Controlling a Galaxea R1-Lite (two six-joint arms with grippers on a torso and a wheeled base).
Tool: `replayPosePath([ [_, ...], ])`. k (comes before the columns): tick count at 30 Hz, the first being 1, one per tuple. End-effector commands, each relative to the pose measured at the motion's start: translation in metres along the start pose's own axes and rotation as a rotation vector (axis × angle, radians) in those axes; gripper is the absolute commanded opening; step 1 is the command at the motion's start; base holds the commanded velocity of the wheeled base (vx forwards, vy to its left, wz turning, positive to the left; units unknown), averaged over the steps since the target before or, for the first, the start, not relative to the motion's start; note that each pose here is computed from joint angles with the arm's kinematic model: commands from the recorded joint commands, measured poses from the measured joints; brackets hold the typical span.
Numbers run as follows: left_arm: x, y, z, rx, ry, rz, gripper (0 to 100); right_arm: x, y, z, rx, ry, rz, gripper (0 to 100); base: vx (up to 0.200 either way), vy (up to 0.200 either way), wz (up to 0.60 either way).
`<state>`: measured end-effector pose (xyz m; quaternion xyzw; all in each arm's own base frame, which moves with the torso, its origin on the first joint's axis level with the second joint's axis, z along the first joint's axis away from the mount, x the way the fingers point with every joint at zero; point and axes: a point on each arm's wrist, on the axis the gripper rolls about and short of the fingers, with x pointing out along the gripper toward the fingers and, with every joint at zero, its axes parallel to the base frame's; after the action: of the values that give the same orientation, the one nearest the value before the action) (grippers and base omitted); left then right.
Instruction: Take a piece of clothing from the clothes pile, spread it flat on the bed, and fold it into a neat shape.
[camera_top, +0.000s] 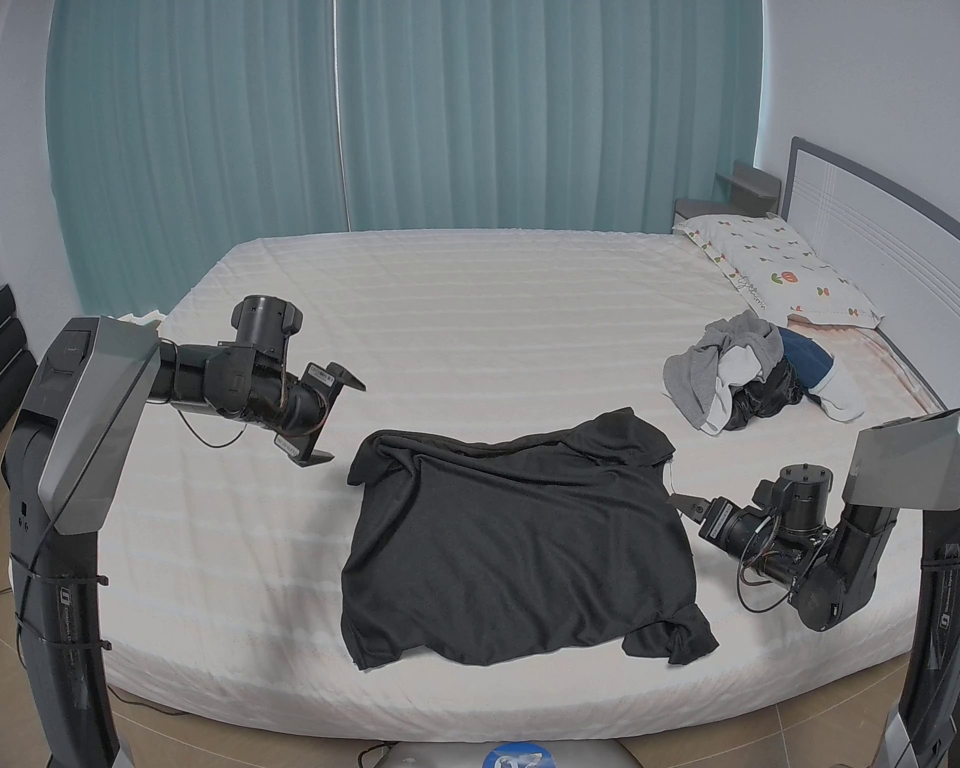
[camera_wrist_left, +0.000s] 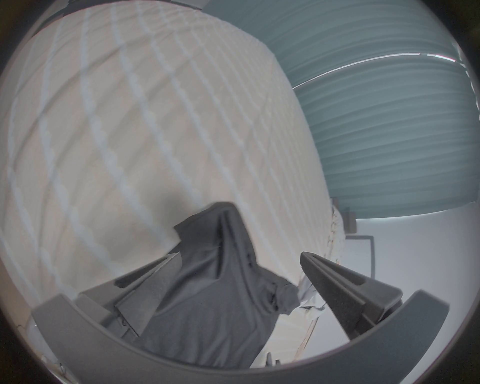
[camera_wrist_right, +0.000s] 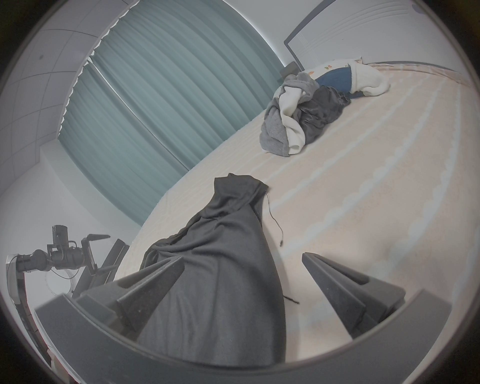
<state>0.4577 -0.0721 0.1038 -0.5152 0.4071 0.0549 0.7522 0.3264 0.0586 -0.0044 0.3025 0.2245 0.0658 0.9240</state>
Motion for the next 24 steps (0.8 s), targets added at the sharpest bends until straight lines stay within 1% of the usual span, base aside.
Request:
replayPosePath([
  [1, -0.033, 0.021, -0.028, 0.043, 0.061, 0.024, 100, -0.019, -0.009, -0.011, 0.016, 0.059, -0.048, 100, 0.0, 0.0, 0.0],
  [3, -0.038, 0.033, -0.044, 0.06, 0.075, 0.016, 100, -0.024, -0.011, -0.015, 0.037, 0.075, -0.062, 100, 0.0, 0.0, 0.0],
  [5, -0.043, 0.047, -0.066, 0.095, 0.092, -0.01, 100, -0.026, -0.012, -0.019, 0.092, 0.085, -0.06, 100, 0.0, 0.0, 0.0],
  [6, -0.043, 0.049, -0.069, 0.1, 0.095, -0.013, 100, -0.026, -0.012, -0.019, 0.098, 0.086, -0.056, 100, 0.0, 0.0, 0.0],
  [8, -0.047, 0.068, -0.091, 0.126, 0.096, -0.061, 100, -0.027, -0.013, -0.019, 0.164, 0.1, -0.036, 100, 0.0, 0.0, 0.0],
  [10, -0.048, 0.076, -0.1, 0.123, 0.105, -0.069, 100, -0.029, -0.013, -0.02, 0.185, 0.112, -0.031, 100, 0.0, 0.0, 0.0],
  [11, -0.049, 0.084, -0.104, 0.106, 0.107, -0.069, 100, -0.032, -0.016, -0.021, 0.206, 0.123, -0.037, 100, 0.0, 0.0, 0.0],
  [13, -0.05, 0.087, -0.106, 0.094, 0.107, -0.073, 100, -0.034, -0.017, -0.021, 0.215, 0.128, -0.038, 100, 0.0, 0.0, 0.0],
  [14, -0.051, 0.098, -0.11, 0.061, 0.111, -0.067, 100, -0.036, -0.021, -0.024, 0.238, 0.156, -0.032, 100, 0.0, 0.0, 0.0],
  [15, -0.052, 0.104, -0.112, 0.046, 0.116, -0.057, 100, -0.037, -0.022, -0.024, 0.245, 0.162, -0.027, 100, 0.0, 0.0, 0.0],
  [16, -0.052, 0.104, -0.112, 0.046, 0.116, -0.057, 100, -0.037, -0.022, -0.024, 0.245, 0.162, -0.027, 100, 0.0, 0.0, 0.0],
  [17, -0.053, 0.111, -0.111, 0.026, 0.109, -0.057, 100, -0.036, -0.027, -0.024, 0.265, 0.168, -0.029, 100, 0.0, 0.0, 0.0],
  [19, -0.055, 0.114, -0.107, 0.017, 0.087, -0.081, 100, -0.035, -0.032, -0.026, 0.276, 0.174, -0.024, 100, 0.0, 0.0, 0.0],
  [22, -0.058, 0.125, -0.108, 0.017, 0.092, -0.071, 100, -0.034, -0.037, -0.028, 0.285, 0.167, -0.027, 100, 0.0, 0.0, 0.0],
  [24, -0.059, 0.125, -0.108, 0.02, 0.091, -0.086, 100, -0.036, -0.038, -0.03, 0.285, 0.172, -0.027, 100, 0.0, 0.0, 0.0],
])
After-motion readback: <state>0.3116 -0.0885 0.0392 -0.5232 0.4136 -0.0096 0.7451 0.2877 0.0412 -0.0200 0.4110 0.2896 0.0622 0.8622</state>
